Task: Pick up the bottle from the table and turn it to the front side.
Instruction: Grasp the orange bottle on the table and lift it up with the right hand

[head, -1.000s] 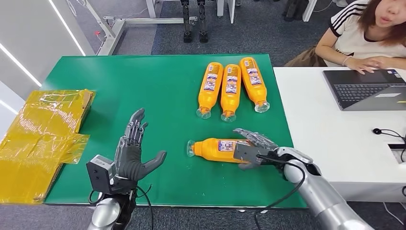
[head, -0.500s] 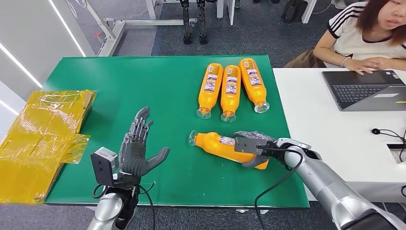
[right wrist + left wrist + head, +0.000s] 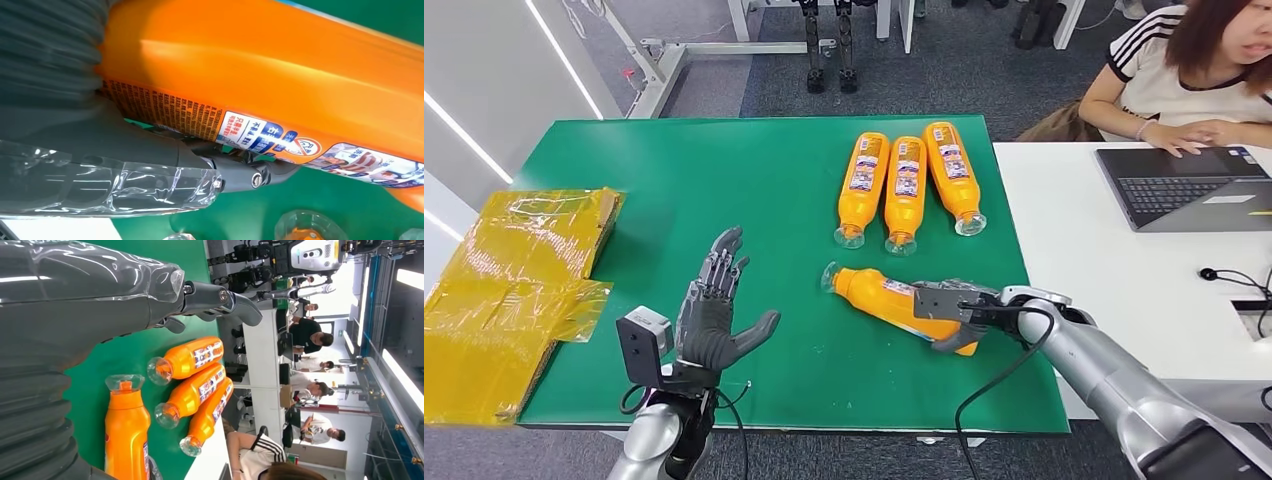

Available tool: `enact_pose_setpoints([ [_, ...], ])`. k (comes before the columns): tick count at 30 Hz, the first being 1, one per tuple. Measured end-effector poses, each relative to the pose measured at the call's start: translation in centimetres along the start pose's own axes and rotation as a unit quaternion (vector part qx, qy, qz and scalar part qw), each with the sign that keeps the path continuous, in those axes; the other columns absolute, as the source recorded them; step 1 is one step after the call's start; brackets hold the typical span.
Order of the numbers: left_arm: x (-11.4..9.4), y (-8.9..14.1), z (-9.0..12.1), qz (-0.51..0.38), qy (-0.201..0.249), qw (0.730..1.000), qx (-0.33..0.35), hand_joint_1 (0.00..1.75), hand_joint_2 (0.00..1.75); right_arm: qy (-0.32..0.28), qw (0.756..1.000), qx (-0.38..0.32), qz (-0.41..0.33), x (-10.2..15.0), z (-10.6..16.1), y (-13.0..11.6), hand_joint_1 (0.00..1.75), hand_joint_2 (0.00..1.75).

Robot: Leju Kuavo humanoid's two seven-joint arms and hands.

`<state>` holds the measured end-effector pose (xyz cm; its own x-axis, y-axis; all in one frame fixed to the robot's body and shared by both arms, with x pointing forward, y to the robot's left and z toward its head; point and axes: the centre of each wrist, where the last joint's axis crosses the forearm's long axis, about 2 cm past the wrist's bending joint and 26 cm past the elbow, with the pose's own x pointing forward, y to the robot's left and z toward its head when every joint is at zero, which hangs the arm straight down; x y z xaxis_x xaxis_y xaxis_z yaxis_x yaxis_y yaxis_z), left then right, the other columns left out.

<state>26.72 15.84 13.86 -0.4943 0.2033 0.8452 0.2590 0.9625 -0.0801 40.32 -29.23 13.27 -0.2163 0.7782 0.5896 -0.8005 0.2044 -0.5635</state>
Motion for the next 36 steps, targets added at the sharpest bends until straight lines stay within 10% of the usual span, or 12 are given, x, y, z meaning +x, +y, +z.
enact_pose_setpoints([
  [11,-0.2,0.0,1.0,-0.009,0.009,1.000,0.011,0.00,1.75,-0.089,0.992,-0.044,-0.083,-0.4,-0.3,1.3,1.75,1.75],
  [19,-0.4,0.4,1.5,-0.013,0.005,0.999,0.029,0.00,1.75,-0.208,0.952,-0.141,-0.173,-0.4,-0.4,4.0,1.75,1.75],
  [29,-0.9,1.9,1.8,0.025,0.070,0.997,-0.013,0.00,1.75,-0.291,0.864,-0.309,-0.270,2.3,0.8,14.7,1.75,1.75],
  [36,-2.0,2.3,-2.0,0.054,0.086,0.991,-0.089,0.00,1.75,-0.334,0.834,-0.324,-0.296,4.9,-1.0,14.7,1.75,1.75],
])
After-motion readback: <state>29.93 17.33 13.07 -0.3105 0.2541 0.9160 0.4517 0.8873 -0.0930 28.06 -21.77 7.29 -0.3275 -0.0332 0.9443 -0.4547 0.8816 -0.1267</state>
